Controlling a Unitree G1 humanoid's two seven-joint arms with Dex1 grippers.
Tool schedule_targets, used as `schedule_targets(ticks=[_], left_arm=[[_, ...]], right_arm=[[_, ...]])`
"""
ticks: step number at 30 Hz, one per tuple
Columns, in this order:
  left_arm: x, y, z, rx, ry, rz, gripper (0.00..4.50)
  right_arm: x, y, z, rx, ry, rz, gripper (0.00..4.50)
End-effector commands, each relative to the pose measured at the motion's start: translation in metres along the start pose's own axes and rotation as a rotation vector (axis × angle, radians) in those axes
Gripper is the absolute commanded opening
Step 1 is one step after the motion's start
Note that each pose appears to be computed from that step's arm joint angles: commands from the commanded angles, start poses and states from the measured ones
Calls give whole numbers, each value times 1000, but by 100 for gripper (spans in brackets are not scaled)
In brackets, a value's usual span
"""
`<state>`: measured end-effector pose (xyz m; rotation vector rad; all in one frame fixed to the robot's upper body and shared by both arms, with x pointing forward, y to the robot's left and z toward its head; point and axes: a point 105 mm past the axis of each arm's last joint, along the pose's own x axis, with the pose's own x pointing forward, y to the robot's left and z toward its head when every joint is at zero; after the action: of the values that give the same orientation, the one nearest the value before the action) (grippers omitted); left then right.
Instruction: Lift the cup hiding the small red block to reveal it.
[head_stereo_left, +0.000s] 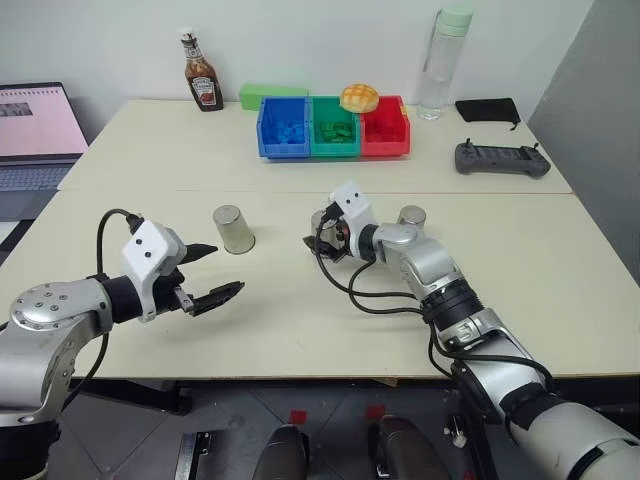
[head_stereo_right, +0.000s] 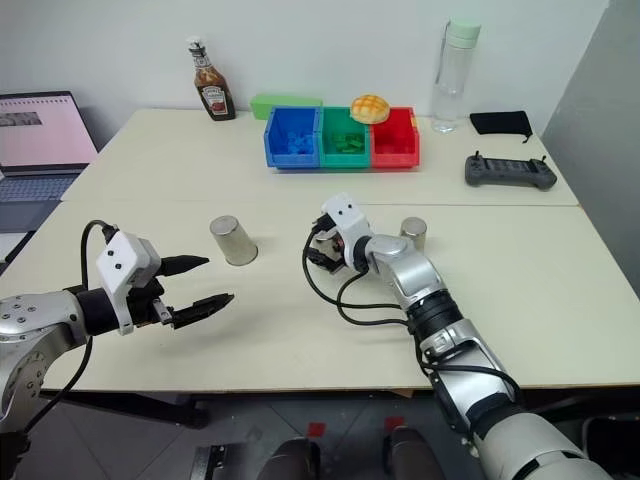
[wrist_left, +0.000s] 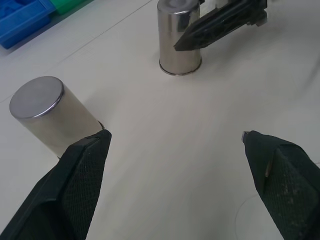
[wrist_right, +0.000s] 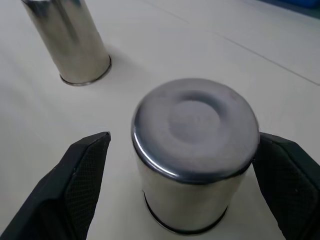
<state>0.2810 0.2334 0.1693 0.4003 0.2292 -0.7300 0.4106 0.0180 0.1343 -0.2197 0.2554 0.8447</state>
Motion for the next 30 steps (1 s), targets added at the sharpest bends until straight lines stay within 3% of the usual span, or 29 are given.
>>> schedule_targets(ticks=[1,3,8,9,16,21,30], left_arm=[[-3,4,10,51,-21,22,448],[-3,5,9,51,-21,27,450],[-3,5,8,53,-19,32,450],[-3,5,8,53,-19,33,450],[0,6,8,55,-20,35,450],[2,6,10,50,-28,29,450],[10,5,14,52,-39,3,450]], right_arm=[[2,-5,26,-12,-92,-23,432],[4,-5,26,-14,-96,-19,402],[5,-3,27,-18,-110,-9,271],[5,-3,29,-15,-121,-4,265],[-8,-3,56,-18,-227,0,264],[-40,-8,77,-50,-299,-23,264],[-73,-16,39,-122,-180,-75,264]])
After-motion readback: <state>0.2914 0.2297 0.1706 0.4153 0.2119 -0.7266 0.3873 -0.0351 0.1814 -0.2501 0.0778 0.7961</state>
